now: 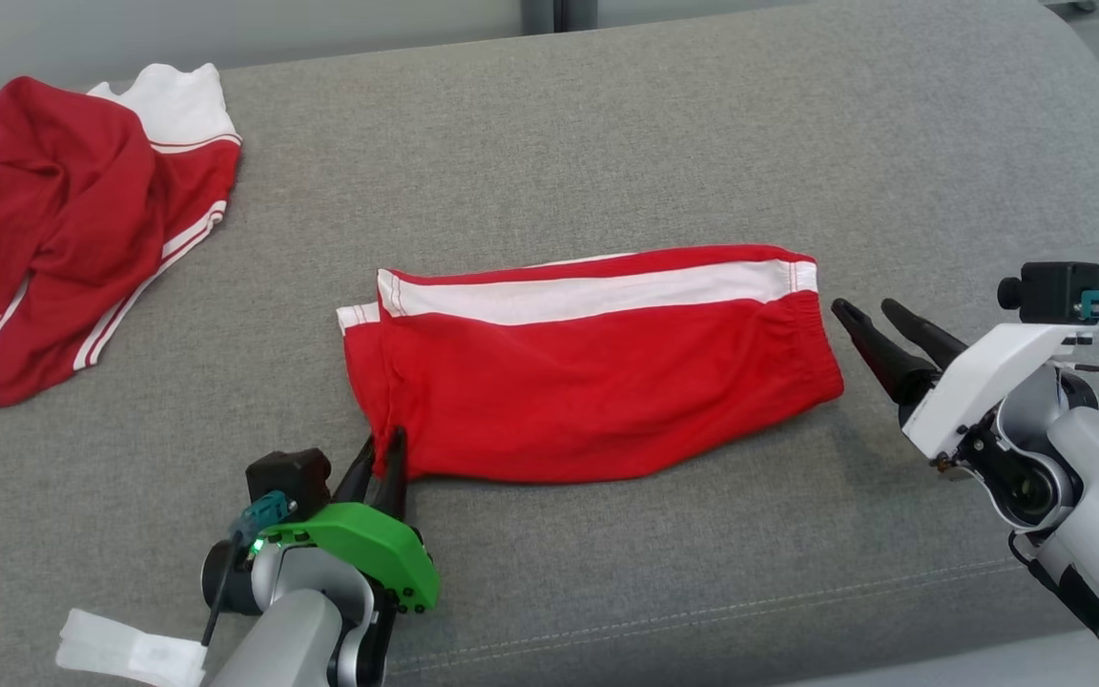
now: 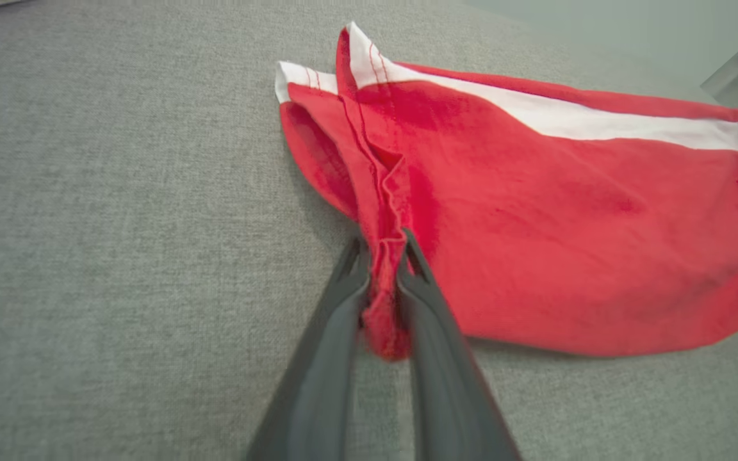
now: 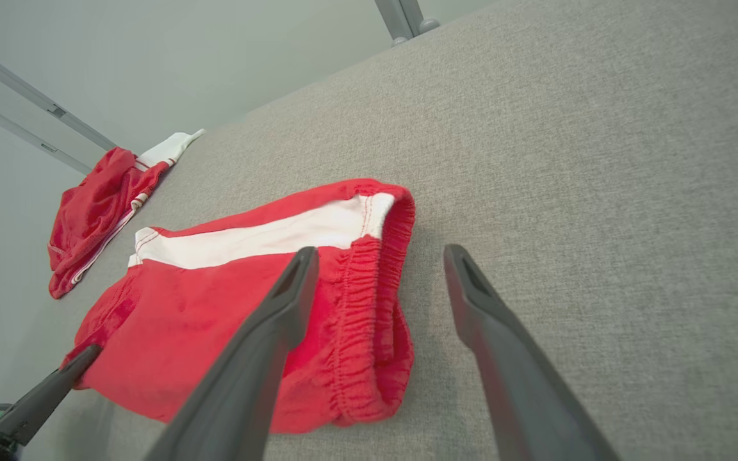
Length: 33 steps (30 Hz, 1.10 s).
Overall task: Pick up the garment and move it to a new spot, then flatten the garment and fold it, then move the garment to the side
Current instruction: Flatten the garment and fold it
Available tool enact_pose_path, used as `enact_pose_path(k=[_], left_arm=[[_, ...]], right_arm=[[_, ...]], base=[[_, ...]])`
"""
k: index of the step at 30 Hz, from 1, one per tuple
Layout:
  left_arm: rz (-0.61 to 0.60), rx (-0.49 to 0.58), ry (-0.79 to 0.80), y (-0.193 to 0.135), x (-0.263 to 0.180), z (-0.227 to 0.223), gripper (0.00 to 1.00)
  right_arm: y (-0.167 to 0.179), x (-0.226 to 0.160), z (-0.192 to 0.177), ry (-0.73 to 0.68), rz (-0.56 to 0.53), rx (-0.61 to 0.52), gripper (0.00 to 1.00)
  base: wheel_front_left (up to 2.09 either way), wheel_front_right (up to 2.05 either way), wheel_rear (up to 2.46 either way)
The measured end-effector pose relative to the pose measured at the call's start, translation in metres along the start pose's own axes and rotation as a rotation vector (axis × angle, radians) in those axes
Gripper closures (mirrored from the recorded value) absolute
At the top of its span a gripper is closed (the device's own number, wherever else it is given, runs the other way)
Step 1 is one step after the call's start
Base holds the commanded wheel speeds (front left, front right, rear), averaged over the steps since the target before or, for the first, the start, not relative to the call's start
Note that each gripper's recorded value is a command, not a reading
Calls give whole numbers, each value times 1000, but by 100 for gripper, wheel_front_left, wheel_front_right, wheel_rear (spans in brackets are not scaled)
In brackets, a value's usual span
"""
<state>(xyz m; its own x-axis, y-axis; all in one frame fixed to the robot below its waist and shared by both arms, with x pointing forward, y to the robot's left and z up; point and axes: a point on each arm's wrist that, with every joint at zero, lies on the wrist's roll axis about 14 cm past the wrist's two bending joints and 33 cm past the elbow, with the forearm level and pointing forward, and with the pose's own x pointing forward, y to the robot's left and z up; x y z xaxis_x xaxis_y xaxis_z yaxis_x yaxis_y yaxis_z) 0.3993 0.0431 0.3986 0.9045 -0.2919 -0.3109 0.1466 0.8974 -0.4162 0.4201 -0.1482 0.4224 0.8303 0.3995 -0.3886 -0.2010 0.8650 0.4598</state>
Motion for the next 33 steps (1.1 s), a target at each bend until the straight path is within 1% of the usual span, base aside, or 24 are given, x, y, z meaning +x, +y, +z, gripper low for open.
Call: enact_pose_path(k=[1, 7, 14, 18, 23, 25, 26, 27, 28, 29, 31, 33], left_arm=[[1, -1, -11, -1, -1, 3, 0], [0, -10, -75, -3, -4, 22, 0], [33, 3, -195, 7, -12, 59, 0], [72, 7, -257, 20, -20, 77, 0], [135, 8, -293, 40, -33, 84, 0], [167, 6, -306, 50, -38, 86, 0], [185, 8, -310, 55, -40, 87, 0], [202, 5, -315, 61, -42, 88, 0], [220, 5, -320, 67, -45, 88, 0], [235, 6, -323, 71, -47, 89, 0], [257, 9, -323, 77, -51, 87, 0], [266, 5, -327, 80, -53, 87, 0]], right_arm=[[-1, 0, -3, 16, -3, -1, 0], [-7, 3, -14, 80, -21, 26, 0], [-9, 10, -34, 174, -31, 73, 0], [-7, 16, -45, 225, -27, 76, 0], [1, 24, -59, 290, -10, 89, 0], [7, 28, -66, 313, 2, 120, 0], [10, 30, -69, 324, 7, 131, 2], [13, 31, -71, 333, 11, 138, 19], [14, 33, -73, 339, 14, 141, 47], [15, 34, -74, 341, 17, 143, 47], [17, 36, -76, 354, 19, 147, 65], [18, 38, -77, 357, 21, 150, 78]], base=[[0, 0, 0], [0, 0, 0], [0, 0, 0], [0, 0, 0], [0, 0, 0], [0, 0, 0], [0, 0, 0], [0, 0, 0], [0, 0, 0], [0, 0, 0], [0, 0, 0], [0, 0, 0]])
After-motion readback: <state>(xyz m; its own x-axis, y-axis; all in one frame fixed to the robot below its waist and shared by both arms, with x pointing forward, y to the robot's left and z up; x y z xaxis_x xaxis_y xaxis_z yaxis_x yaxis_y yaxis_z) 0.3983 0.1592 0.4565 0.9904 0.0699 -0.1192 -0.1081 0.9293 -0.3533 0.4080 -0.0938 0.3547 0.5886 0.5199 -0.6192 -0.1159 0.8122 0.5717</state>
